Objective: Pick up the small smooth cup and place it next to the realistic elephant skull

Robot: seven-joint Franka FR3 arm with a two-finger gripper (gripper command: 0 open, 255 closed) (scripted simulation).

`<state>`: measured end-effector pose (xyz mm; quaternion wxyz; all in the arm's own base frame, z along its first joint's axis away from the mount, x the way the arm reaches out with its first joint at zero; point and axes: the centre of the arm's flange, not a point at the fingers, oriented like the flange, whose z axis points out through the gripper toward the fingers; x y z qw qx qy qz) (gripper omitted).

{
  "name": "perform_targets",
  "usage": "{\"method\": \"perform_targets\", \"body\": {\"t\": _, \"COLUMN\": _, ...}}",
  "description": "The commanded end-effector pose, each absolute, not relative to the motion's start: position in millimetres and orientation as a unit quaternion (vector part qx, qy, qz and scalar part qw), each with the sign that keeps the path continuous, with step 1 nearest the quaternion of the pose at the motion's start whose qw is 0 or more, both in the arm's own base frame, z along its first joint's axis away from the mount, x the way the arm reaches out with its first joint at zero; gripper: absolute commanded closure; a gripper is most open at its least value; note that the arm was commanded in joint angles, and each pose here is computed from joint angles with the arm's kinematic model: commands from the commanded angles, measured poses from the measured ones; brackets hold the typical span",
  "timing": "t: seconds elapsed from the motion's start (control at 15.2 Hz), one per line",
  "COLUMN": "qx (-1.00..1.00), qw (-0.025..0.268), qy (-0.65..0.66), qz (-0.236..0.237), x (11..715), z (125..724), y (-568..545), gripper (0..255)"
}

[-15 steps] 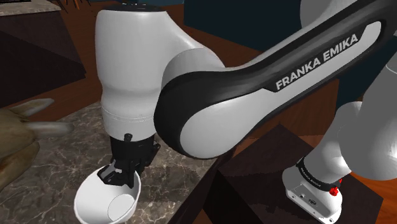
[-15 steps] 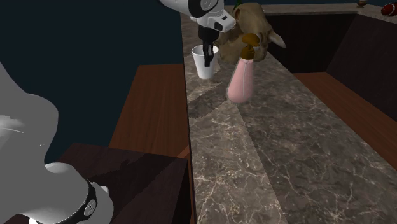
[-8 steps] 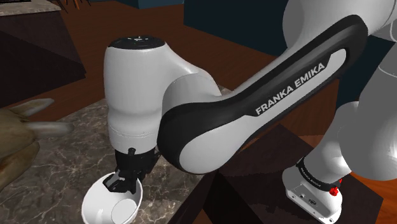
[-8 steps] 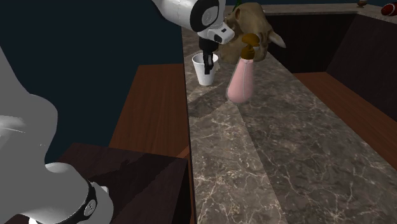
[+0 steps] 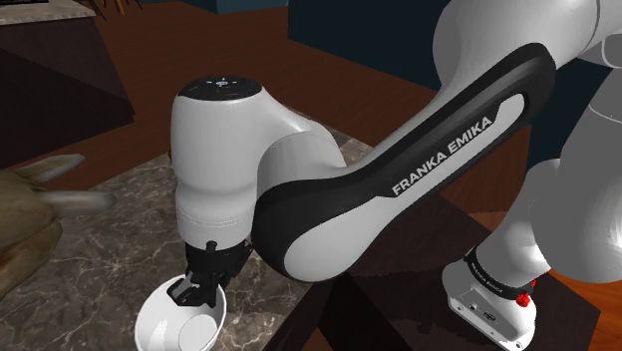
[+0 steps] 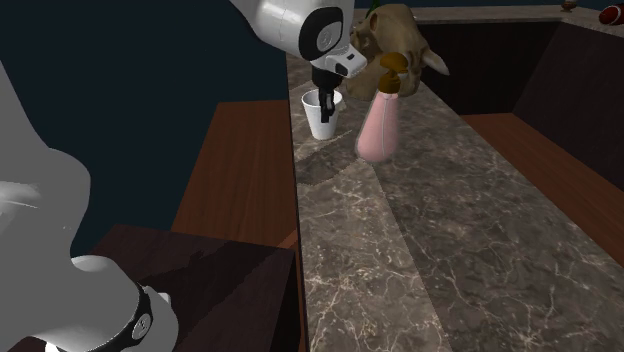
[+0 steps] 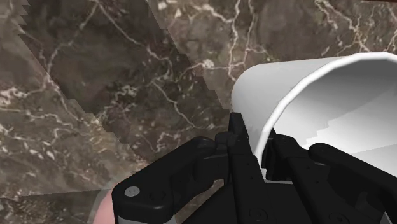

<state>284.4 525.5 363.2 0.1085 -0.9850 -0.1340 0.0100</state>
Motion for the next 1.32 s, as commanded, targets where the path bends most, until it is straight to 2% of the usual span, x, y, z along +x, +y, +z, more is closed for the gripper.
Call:
{"method": "perform_targets", "body": {"t": 0.0, "qx": -0.985, "qw": 0.109, "qy": -0.134, "qz": 0.010, "x": 284.4, "z": 363.2, "y": 525.6, "gripper": 255}}
{"method": "perform_targets", "body": {"t": 0.07, "qx": -0.985, "qw": 0.109, "qy": -0.134, "qz": 0.010, "x": 284.4, "z": 363.2, "y": 525.6, "gripper": 255}}
{"method": "perform_targets", "body": {"t": 0.13, "qx": -0.985, "qw": 0.109, "qy": -0.134, "qz": 0.010, "x": 284.4, "z": 363.2, "y": 525.6, "gripper": 0}}
{"method": "perform_targets", "body": {"t": 0.46, "qx": -0.985, "qw": 0.109, "qy": -0.134, "qz": 0.010, "x": 284.4, "z": 363.3, "y": 525.6, "gripper": 0}}
{"method": "perform_targets", "body": {"t": 0.73, "qx": -0.985, "qw": 0.109, "qy": -0.134, "qz": 0.010, "x": 286.8, "z": 412.1, "y": 515.0, "gripper": 0}}
{"method": "perform_targets", "body": {"t": 1.25, "qx": -0.985, "qw": 0.109, "qy": -0.134, "qz": 0.010, "x": 286.8, "z": 412.1, "y": 515.0, "gripper": 0}}
